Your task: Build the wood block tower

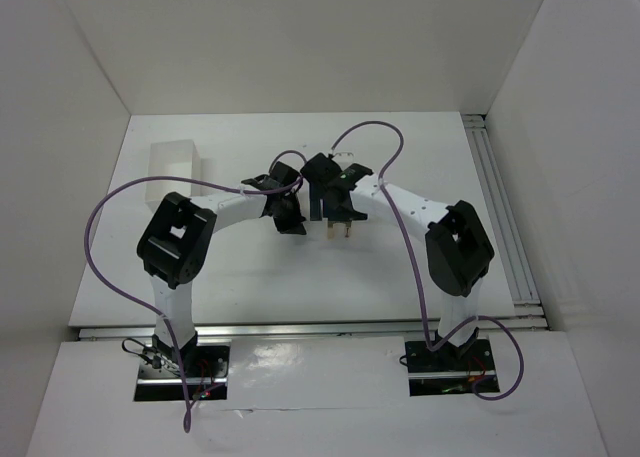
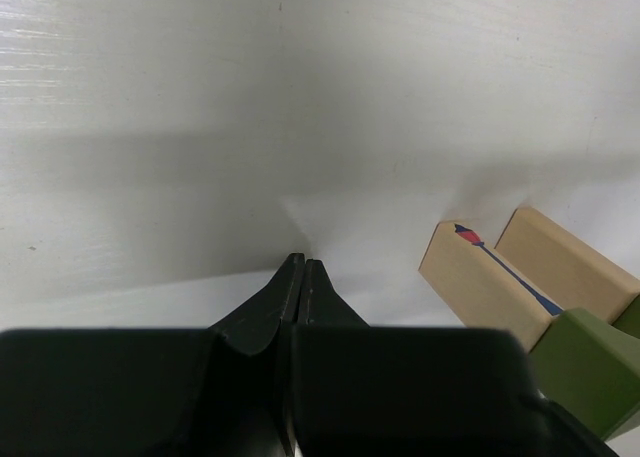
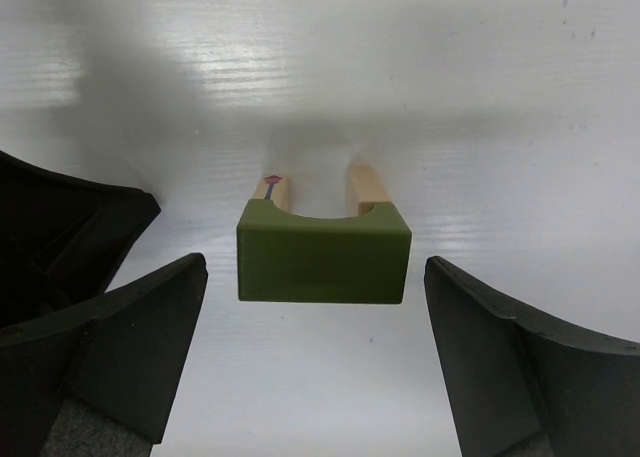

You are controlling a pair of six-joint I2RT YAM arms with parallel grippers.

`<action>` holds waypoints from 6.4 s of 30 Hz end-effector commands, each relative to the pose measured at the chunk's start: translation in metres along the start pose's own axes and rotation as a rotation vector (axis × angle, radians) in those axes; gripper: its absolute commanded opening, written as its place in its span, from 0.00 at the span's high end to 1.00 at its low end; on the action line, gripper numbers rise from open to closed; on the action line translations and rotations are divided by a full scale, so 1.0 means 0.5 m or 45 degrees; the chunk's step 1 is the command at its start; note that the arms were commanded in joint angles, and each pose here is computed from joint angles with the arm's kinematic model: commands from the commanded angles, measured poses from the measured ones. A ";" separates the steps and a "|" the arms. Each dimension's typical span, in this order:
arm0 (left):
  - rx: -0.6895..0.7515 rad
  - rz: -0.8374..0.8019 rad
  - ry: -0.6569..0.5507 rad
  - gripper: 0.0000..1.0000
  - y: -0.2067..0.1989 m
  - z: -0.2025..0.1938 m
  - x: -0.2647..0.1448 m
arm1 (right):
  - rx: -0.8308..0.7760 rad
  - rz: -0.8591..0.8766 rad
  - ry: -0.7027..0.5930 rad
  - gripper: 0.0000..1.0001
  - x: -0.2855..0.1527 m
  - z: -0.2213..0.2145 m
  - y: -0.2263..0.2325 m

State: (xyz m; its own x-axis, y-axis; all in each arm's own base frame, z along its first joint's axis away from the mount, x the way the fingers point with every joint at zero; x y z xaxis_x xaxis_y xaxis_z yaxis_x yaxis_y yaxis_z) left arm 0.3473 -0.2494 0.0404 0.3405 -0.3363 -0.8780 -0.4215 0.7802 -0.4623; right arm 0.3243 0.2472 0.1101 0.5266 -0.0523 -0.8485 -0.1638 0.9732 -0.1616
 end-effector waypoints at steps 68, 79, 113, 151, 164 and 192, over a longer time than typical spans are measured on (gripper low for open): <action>0.241 0.007 -0.236 0.67 0.142 0.075 -0.274 | 0.064 0.185 -0.178 0.78 0.152 0.303 0.049; 0.246 -0.036 -0.210 0.68 0.133 0.068 -0.270 | -0.348 0.591 -0.418 0.78 -0.056 0.353 0.029; 0.260 -0.051 -0.194 0.68 0.133 0.063 -0.266 | -0.110 0.290 -0.493 0.78 -0.235 0.173 -0.281; 0.250 0.009 -0.203 0.69 0.142 0.075 -0.252 | -0.038 0.173 -0.297 0.71 0.006 0.081 -0.336; 0.250 0.018 -0.213 0.69 0.144 0.077 -0.252 | -0.209 0.308 -0.285 0.68 0.021 0.055 -0.306; 0.247 0.035 -0.213 0.70 0.149 0.077 -0.252 | -0.961 0.648 -0.560 0.68 -0.123 0.137 -0.147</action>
State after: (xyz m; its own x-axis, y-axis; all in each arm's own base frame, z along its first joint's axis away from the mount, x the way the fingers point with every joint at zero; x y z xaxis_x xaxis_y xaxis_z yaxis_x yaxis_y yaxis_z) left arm 0.2992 -0.1315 0.1169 0.4517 -0.2461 -0.8576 -0.2783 0.8744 -0.3975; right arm 0.3741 0.1714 0.2050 0.5547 0.5047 -0.6615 -0.7892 0.5710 -0.2262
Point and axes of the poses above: each gripper's point midway between its finger pads, its own x axis out along the fingers, its own y axis along the line the jaws close on, z = x × y, the point moved 2 cm from there along -x, back along the fingers, and after that the axes turned 14 degrees about -x, right-handed, at the moved point
